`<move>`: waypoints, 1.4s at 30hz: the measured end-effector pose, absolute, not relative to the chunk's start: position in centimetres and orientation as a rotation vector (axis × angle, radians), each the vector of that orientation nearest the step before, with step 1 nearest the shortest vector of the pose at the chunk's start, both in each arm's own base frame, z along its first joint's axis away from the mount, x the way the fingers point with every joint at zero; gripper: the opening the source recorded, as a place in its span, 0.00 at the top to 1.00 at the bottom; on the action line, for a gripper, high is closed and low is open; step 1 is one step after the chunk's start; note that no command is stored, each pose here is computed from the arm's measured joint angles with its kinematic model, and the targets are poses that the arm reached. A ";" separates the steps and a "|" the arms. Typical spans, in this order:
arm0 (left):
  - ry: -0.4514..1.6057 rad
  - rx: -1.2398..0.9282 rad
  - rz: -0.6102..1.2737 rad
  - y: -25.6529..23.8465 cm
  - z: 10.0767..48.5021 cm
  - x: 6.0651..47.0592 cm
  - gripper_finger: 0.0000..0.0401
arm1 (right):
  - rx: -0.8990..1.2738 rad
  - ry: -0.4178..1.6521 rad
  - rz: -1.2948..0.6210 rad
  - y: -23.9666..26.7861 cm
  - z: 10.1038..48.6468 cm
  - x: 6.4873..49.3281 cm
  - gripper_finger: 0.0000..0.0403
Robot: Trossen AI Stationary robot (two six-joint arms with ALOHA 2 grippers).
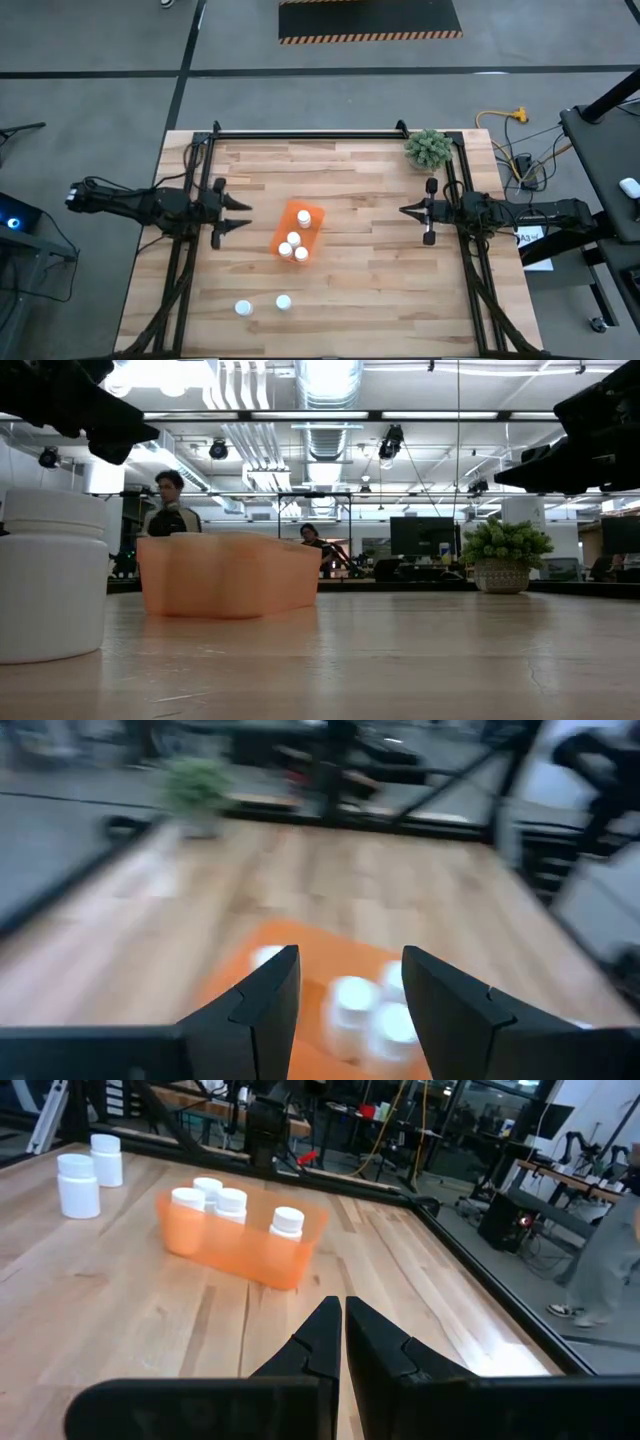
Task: Pick and place pill bottles into a basket
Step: Put the left white medicine bottle into the orange bin
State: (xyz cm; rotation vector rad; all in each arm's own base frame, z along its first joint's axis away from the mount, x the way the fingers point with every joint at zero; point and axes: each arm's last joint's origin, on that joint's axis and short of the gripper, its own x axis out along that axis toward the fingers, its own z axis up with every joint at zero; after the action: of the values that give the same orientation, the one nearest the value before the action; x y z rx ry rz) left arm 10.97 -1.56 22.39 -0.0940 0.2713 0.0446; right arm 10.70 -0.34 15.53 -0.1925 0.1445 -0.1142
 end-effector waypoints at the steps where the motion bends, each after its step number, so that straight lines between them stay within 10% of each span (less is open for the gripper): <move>1: 0.275 -0.111 -0.003 -1.7 22.4 11.1 0.60 | -0.192 0.145 -0.114 -0.3 15.5 10.7 0.98; 10: 0.218 -0.246 -0.548 -3.7 23.5 13.1 0.60 | -0.192 0.144 -0.114 -0.3 15.5 10.7 0.98; 20: 0.791 -0.736 -0.815 -6.2 20.5 15.4 0.60 | -0.192 0.143 -0.114 -0.3 15.5 10.7 0.98; 30: 1.266 -0.943 -0.695 -9.2 20.9 16.8 0.60 | -0.192 0.142 -0.115 -0.3 15.6 10.7 0.98; 42: 1.370 -1.172 -0.559 -10.0 22.8 17.6 0.60 | -0.192 0.142 -0.114 -0.3 15.6 10.7 0.98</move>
State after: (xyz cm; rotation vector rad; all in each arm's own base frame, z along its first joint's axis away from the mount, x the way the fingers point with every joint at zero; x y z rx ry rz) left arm 17.56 -9.96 22.79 -1.1715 1.3701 -0.5594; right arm 10.71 -0.34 15.56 -0.1921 0.1421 -0.1143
